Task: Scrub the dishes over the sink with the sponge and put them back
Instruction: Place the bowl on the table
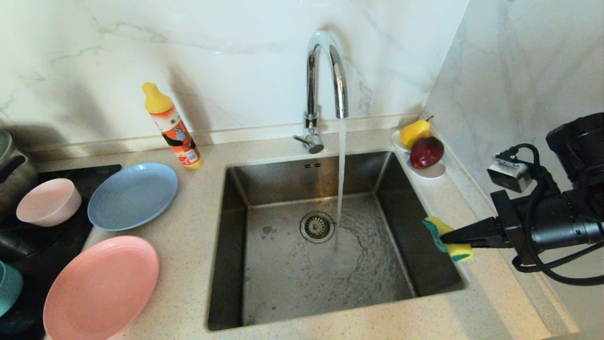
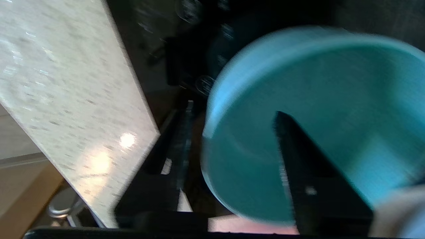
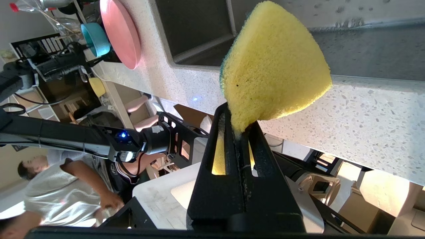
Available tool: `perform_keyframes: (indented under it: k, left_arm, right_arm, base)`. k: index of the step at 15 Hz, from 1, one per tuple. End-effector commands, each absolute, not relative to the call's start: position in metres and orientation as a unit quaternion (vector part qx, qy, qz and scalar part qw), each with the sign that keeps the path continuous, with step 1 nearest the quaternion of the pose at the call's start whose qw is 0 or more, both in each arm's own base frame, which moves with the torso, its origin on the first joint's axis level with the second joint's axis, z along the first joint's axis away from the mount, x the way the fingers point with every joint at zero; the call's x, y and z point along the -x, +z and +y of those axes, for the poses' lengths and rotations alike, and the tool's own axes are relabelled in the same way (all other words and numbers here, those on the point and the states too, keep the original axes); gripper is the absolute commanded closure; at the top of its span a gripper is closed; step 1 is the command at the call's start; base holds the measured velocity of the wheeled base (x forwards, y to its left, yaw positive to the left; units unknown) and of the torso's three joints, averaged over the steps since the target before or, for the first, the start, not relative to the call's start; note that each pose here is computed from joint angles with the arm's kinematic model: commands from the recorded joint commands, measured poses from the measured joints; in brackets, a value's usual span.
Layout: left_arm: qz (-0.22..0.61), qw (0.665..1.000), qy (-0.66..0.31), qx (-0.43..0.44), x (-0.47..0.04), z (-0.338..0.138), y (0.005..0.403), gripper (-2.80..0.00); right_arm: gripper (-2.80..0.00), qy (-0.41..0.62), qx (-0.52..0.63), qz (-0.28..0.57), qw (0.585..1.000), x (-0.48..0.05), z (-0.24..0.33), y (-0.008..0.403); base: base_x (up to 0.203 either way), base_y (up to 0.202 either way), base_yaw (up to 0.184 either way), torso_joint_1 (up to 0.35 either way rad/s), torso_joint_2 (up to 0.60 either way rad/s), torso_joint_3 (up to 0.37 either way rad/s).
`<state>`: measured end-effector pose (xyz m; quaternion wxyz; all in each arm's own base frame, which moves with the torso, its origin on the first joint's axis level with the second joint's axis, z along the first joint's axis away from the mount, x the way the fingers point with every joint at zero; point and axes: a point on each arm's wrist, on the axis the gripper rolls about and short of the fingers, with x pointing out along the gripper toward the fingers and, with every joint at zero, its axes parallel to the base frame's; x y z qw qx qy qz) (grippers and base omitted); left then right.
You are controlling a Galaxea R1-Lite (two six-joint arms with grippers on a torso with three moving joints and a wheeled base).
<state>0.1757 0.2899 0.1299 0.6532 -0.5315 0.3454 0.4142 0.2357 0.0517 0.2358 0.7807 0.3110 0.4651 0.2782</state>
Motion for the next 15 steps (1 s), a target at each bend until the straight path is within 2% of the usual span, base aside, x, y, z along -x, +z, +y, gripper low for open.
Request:
perform_keyframes:
  k: [1,6,7,11,15]
  left_arm:
    - [0.319,0.675,0.401,0.53,-0.17,0.28,0.155,-2.8]
    - [0.255,0.746,0.343,0.511,-0.147,0.23,0.236,-2.8]
    - [0.257,0.762,0.324,0.498,-0.148,0.219,0.248,0.0]
    - [0.329,0.804,0.248,0.429,-0.183,0.18,0.259,0.0]
    - [0.396,0.809,0.25,0.355,-0.237,0.161,0.242,0.0]
  right_arm:
    - [0.0,0.28,-0.312,0.465,0.78,-0.235,0.052,0.237]
    - [0.0,0.28,-0.312,0.464,0.78,-0.233,0.051,0.237]
    - [0.0,0.28,-0.312,0.463,0.781,-0.233,0.051,0.238]
    - [0.0,0.28,-0.312,0.463,0.781,-0.231,0.051,0.238]
    - [0.0,0.28,-0.312,0.465,0.78,-0.232,0.051,0.237]
  base:
    - [0.0,0.0,0.0,0.0,0.0,0.0]
    - [0.0,0.0,0.0,0.0,0.0,0.0]
    - [0.0,0.0,0.0,0.0,0.0,0.0]
    - [0.0,0.0,0.0,0.0,0.0,0.0]
    - [0.0,0.0,0.0,0.0,0.0,0.0]
